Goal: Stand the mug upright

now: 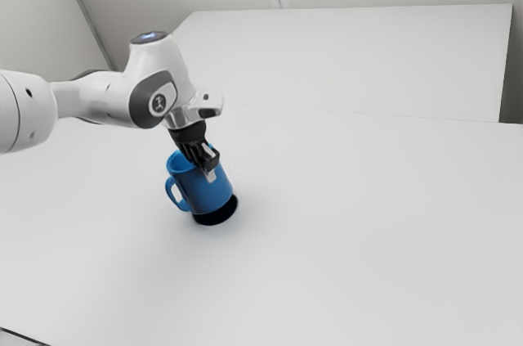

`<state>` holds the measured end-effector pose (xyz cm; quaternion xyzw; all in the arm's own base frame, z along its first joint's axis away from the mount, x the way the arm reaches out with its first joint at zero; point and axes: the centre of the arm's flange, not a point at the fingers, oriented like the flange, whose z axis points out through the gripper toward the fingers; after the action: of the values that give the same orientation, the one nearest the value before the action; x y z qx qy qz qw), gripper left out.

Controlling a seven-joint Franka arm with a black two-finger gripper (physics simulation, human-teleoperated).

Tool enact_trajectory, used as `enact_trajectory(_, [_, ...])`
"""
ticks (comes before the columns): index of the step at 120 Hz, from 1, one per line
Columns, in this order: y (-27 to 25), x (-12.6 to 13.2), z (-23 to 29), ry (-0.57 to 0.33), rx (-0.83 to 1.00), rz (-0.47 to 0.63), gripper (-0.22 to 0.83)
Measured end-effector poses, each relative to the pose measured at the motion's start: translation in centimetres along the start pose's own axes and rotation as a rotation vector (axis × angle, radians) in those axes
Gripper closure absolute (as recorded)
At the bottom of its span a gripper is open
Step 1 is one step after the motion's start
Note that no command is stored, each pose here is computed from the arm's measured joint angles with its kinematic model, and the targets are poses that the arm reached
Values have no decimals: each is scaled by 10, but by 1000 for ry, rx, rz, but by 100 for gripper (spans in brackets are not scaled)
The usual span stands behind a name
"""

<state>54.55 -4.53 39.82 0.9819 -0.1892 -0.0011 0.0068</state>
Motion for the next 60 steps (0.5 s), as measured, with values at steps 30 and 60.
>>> enact_trajectory(30, [11, 0, 10, 1, 55, 2, 61])
enact_trajectory(60, [15, 3, 10, 10, 49, -16, 20])
